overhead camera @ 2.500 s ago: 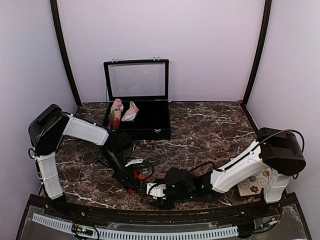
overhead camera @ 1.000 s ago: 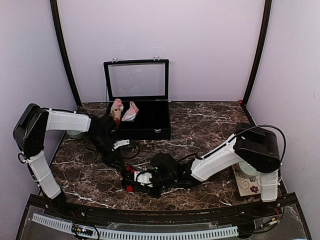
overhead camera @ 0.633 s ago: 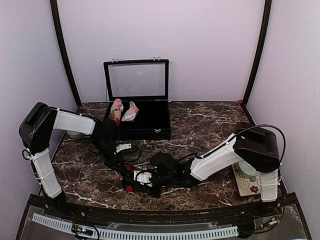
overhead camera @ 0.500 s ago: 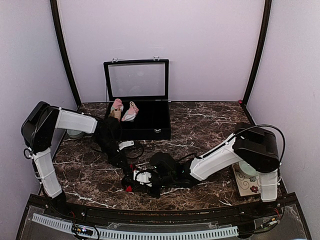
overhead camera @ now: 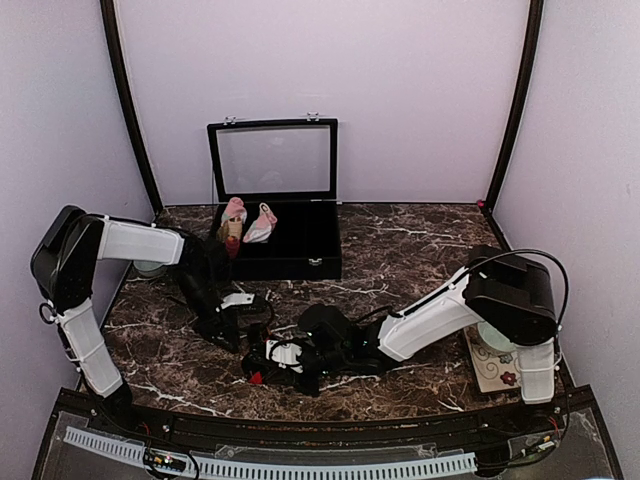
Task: Roll the socks
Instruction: Pick up the sock from the center of the board.
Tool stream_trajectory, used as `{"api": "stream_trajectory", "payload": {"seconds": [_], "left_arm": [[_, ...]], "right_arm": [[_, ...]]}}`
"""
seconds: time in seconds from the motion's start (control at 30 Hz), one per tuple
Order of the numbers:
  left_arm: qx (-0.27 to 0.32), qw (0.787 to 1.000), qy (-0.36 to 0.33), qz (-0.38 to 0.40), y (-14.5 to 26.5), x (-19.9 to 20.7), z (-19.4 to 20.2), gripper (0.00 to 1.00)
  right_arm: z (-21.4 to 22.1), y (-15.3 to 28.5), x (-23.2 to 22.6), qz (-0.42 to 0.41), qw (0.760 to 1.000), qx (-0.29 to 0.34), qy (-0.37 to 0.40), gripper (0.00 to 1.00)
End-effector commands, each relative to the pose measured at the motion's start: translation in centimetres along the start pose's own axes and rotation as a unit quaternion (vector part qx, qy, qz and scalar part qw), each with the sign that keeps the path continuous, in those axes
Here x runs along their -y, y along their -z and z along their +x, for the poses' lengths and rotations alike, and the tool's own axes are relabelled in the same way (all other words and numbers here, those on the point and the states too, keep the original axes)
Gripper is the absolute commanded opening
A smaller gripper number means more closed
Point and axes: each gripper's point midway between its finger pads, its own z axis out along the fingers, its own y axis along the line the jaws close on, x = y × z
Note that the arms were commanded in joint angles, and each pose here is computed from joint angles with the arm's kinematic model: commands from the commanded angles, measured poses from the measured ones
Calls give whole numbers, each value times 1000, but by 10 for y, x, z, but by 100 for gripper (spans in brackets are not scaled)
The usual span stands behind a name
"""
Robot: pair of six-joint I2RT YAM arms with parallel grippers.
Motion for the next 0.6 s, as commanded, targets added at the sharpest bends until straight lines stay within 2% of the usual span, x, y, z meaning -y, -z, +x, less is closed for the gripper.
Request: {"api": "stream_trajectory", "payload": {"seconds": [0.0,0.1,0.17,0.2,0.3,0.4,0.5,0.57], "left_arm": [[6,999,-49,-20,8,10,0,32],[15,997,-70,-17,9,15,-11,36],[5,997,-80,-7,2,22,-12,51],[0,997,-80,-6,-3,25,-11,52],[8,997,-81,12,-14,38,-13,53],[11,997,-79,-9,-21,32,-16,52],[19,997,-72,-7,-23,30,-20,48],[16,997,-74,-4,-28,30,-20,40]], "right_arm": [[134,1,-36,-45,974,-205,-82,3],[134,2,-37,-46,973,-207,-86,2],[135,3,-37,-46,973,-209,-88,2],[135,3,-37,-45,973,-209,-88,2],[137,4,-37,-44,972,-211,-90,2],[139,4,-39,-46,971,-213,-95,1],[139,4,-39,-47,971,-214,-98,1],[140,4,-40,-46,970,-215,-101,1]]}}
